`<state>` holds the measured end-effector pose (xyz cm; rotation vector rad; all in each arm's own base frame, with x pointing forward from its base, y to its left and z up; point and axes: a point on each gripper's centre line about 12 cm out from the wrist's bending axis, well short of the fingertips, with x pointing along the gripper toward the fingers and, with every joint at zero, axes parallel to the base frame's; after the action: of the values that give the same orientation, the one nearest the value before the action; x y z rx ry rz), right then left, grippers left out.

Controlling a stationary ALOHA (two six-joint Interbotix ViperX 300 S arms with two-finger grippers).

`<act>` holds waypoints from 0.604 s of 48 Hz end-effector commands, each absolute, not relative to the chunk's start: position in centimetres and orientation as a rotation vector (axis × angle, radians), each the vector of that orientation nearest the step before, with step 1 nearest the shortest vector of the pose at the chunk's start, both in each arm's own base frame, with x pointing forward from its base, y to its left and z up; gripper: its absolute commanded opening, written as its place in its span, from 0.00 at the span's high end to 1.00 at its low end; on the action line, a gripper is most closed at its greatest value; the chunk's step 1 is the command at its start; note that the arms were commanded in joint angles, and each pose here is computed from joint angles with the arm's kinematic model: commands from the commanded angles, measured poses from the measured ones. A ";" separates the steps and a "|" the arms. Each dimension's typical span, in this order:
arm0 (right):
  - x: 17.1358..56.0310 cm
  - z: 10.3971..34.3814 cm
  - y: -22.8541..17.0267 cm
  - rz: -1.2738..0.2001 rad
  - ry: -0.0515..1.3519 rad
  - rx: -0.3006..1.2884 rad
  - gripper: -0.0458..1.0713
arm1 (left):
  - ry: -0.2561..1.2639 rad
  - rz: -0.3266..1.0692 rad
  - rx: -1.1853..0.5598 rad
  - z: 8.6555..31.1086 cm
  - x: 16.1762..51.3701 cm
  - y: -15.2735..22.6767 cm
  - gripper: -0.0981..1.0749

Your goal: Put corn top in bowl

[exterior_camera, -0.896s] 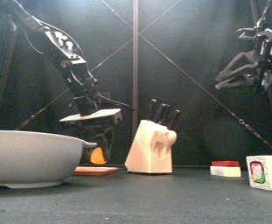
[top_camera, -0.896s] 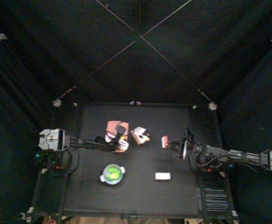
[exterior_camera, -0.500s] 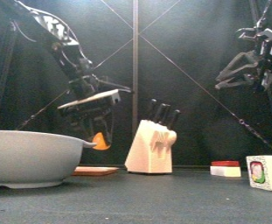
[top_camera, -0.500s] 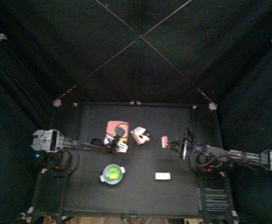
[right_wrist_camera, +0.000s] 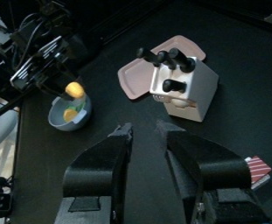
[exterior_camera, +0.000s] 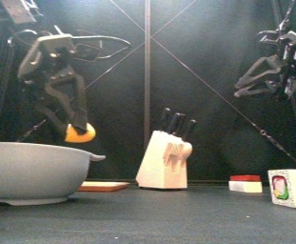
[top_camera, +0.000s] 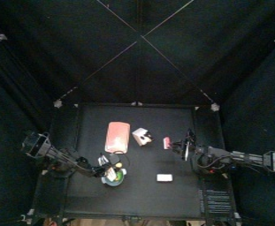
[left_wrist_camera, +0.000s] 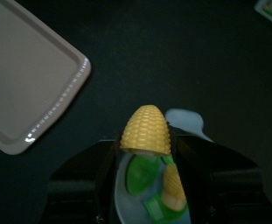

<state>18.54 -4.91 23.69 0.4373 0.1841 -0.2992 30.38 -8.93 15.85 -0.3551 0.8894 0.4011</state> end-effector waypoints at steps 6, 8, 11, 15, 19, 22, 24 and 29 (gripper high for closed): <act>18.8 24.6 -5.0 -0.293 0.164 0.435 0.33 | 0.923 0.381 -0.434 15.2 29.6 -9.5 0.29; 18.9 24.5 -5.0 -0.293 0.163 0.436 0.33 | 0.935 0.390 -0.446 14.9 29.3 -9.4 0.27; 18.8 24.5 -4.9 -0.292 0.164 0.435 0.33 | 0.948 0.399 -0.457 14.6 29.0 -9.3 0.24; 18.9 24.5 -4.9 -0.293 0.165 0.433 0.33 | 0.953 0.404 -0.467 14.5 28.9 -9.3 0.20; 18.9 24.5 -4.9 -0.293 0.165 0.433 0.33 | 0.951 0.404 -0.471 14.6 29.0 -9.3 0.17; 18.8 24.5 -4.9 -0.292 0.164 0.433 0.33 | 0.948 0.401 -0.473 14.7 29.0 -9.4 0.15; 18.9 24.5 -4.9 -0.293 0.165 0.433 0.33 | 0.944 0.401 -0.477 14.9 29.1 -9.4 0.15; 18.8 24.5 -4.9 -0.293 0.165 0.433 0.33 | 0.940 0.402 -0.481 15.0 29.2 -9.3 0.14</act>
<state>18.53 -4.91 23.67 0.4359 0.1857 -0.2997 28.62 -9.24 13.98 -0.4619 0.9693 0.4156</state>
